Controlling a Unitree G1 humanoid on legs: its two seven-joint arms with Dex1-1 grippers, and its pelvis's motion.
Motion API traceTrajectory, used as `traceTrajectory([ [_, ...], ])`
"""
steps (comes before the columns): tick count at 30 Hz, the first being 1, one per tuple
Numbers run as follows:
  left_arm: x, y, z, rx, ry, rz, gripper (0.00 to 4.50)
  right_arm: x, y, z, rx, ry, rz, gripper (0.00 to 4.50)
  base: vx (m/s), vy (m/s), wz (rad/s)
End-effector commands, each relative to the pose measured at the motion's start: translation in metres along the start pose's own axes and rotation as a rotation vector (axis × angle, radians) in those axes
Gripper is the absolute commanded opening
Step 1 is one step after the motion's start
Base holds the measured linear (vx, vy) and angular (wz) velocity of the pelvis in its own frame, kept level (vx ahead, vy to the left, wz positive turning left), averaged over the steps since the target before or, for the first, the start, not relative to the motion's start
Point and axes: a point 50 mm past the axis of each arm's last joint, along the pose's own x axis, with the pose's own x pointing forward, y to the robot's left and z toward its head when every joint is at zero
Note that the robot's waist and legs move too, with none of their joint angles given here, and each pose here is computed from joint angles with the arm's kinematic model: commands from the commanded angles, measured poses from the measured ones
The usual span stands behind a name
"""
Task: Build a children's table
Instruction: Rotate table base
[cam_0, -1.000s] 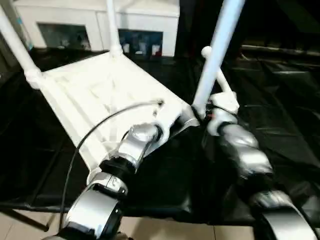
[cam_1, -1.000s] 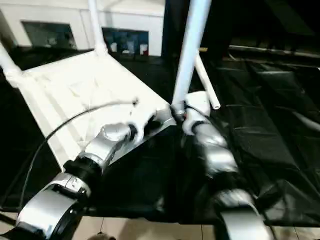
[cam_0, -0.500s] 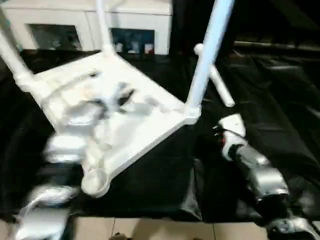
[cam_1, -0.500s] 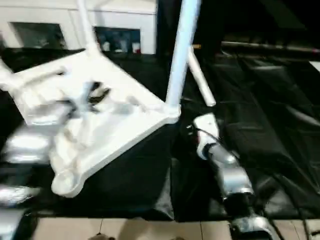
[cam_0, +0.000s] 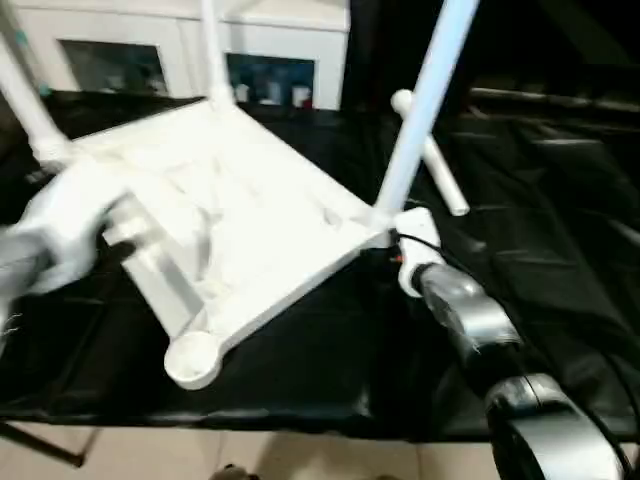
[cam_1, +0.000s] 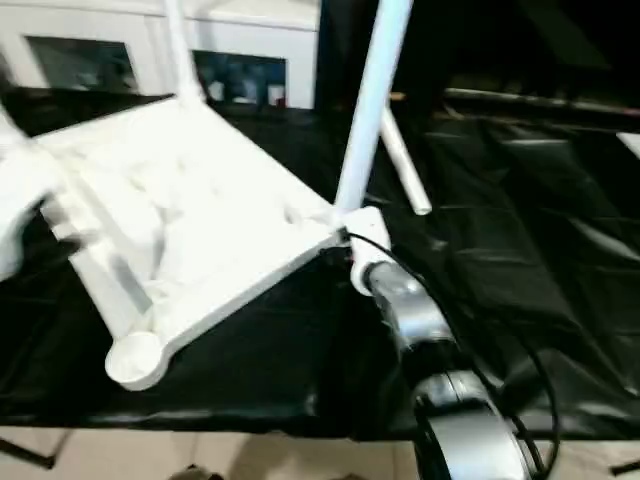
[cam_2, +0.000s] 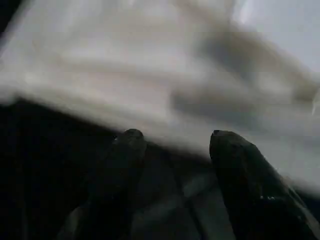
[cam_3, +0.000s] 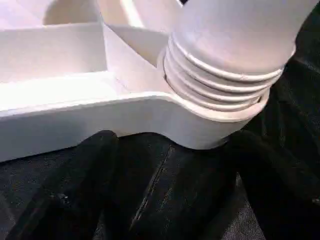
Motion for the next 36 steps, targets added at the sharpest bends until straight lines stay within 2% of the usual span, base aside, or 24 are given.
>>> traceTrajectory([
  [1,-0.008,-0.001,-0.002,0.014,0.033,0.000,2.49,0.006,0.003,0.008,-0.001,-0.018,0.000,3.92,0.000,0.000,0.00],
  [2,-0.011,-0.004,-0.012,0.058,0.098,-0.010,2.49,0.009,0.005,0.013,0.038,-0.026,-0.005,3.92,0.000,0.000,0.00],
  [5,-0.012,-0.007,-0.017,0.071,0.132,-0.026,2.49,0.011,0.007,0.018,0.067,-0.044,-0.001,3.92,0.000,0.000,0.00],
  [6,-0.011,-0.012,-0.024,0.070,0.173,-0.045,2.49,0.015,0.012,0.027,0.130,-0.087,0.016,3.92,0.000,0.000,0.00],
  [8,-0.010,-0.014,-0.027,0.073,0.199,-0.051,2.49,0.016,0.014,0.033,0.161,-0.115,0.024,3.92,0.000,0.000,0.00],
  [10,-0.005,-0.018,-0.032,0.079,0.217,-0.063,2.49,0.017,0.018,0.034,0.152,-0.121,0.041,3.92,0.000,0.000,0.00],
  [12,0.004,-0.028,-0.033,0.053,0.185,-0.104,2.49,0.018,0.023,0.035,0.148,-0.135,0.079,3.92,0.000,0.000,0.00],
  [13,0.005,-0.029,-0.032,0.052,0.179,-0.112,2.49,0.018,0.023,0.036,0.152,-0.137,0.084,3.92,0.000,0.000,0.00],
  [14,0.011,-0.037,-0.029,0.003,0.144,-0.141,2.49,0.018,0.024,0.034,0.144,-0.141,0.102,3.92,0.000,0.000,0.00],
  [18,0.025,-0.055,-0.034,-0.014,0.149,-0.195,2.49,0.016,0.023,0.030,0.108,-0.151,0.145,3.92,0.000,0.000,0.00],
  [20,0.037,-0.063,-0.038,-0.037,0.140,-0.207,2.49,0.013,0.017,0.031,0.087,-0.177,0.169,3.92,0.000,0.000,0.00],
  [24,0.049,-0.069,-0.039,-0.076,0.126,-0.202,2.49,0.008,0.008,0.037,0.083,-0.224,0.178,3.92,0.000,0.000,0.00],
  [29,0.063,-0.075,-0.040,-0.092,0.099,-0.166,2.49,-0.005,-0.012,0.045,0.074,-0.299,0.159,3.92,0.000,0.000,0.00],
  [30,0.065,-0.075,-0.038,-0.096,0.081,-0.157,2.49,-0.008,-0.016,0.045,0.068,-0.305,0.152,3.92,0.000,0.000,0.00],
  [32,0.075,-0.084,-0.017,-0.109,-0.038,-0.162,2.49,-0.018,-0.030,0.044,0.052,-0.316,0.097,3.92,0.000,0.000,0.00],
  [35,0.087,-0.095,0.007,-0.157,-0.146,-0.175,2.49,-0.027,-0.042,0.039,0.047,-0.299,0.031,3.92,0.000,0.000,0.00],
  [36,0.088,-0.095,0.008,-0.157,-0.152,-0.176,2.49,-0.027,-0.042,0.039,0.048,-0.297,0.027,3.92,0.000,0.000,0.00],
])
